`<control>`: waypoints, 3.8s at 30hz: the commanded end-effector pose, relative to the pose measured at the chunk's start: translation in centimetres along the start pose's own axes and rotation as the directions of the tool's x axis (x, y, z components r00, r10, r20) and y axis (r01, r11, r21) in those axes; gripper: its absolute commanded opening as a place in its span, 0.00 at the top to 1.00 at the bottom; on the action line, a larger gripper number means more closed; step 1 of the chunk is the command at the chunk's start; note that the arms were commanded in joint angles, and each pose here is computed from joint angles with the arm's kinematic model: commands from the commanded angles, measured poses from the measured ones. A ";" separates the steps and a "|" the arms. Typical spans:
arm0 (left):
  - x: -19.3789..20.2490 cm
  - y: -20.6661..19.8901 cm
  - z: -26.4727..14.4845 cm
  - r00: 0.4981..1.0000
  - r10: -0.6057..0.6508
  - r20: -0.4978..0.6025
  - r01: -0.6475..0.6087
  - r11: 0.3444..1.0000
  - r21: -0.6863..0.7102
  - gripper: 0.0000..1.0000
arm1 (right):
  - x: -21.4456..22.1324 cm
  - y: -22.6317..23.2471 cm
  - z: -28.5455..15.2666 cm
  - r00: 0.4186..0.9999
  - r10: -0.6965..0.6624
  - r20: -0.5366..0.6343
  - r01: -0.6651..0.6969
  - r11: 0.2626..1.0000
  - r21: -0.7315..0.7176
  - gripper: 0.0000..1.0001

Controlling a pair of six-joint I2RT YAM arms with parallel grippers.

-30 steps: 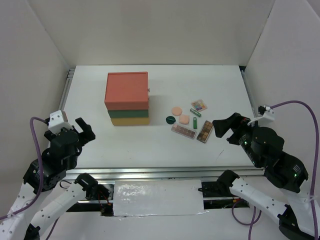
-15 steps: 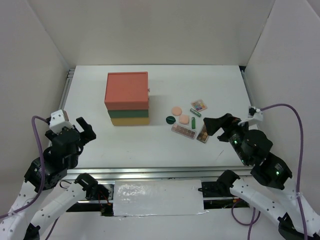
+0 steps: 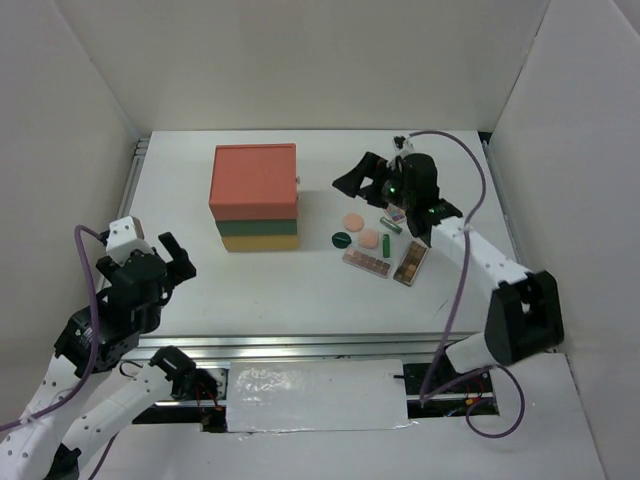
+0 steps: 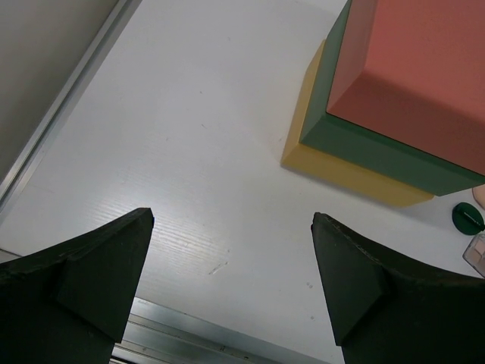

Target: Organize the makeup

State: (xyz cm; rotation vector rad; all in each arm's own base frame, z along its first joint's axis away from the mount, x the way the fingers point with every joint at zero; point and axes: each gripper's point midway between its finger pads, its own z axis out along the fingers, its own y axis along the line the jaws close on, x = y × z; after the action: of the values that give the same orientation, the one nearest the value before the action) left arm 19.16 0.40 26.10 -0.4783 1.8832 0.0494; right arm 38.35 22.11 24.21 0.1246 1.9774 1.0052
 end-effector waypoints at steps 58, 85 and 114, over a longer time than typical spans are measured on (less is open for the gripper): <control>0.2 -2.3 1.2 0.997 0.069 -0.040 -0.068 0.997 0.027 0.01 | 2.8 5.1 12.2 0.923 0.118 -0.367 -0.319 0.766 -0.557 0.50; 0.3 -2.4 1.3 0.996 0.074 -0.043 -0.073 0.997 0.030 0.01 | 4.6 4.0 12.4 0.903 0.152 -0.402 -0.371 0.747 -0.552 0.68; 0.4 -2.7 1.4 0.995 0.083 -0.051 -0.081 0.996 0.042 0.01 | -0.4 -0.2 7.1 0.934 0.155 -0.321 -0.313 0.786 -0.534 0.71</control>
State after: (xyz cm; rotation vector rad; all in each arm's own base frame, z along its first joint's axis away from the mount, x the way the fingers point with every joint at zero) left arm 20.65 -1.42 24.55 -0.3890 1.9839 0.0791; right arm 44.66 27.10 19.83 -0.0281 1.8817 1.8673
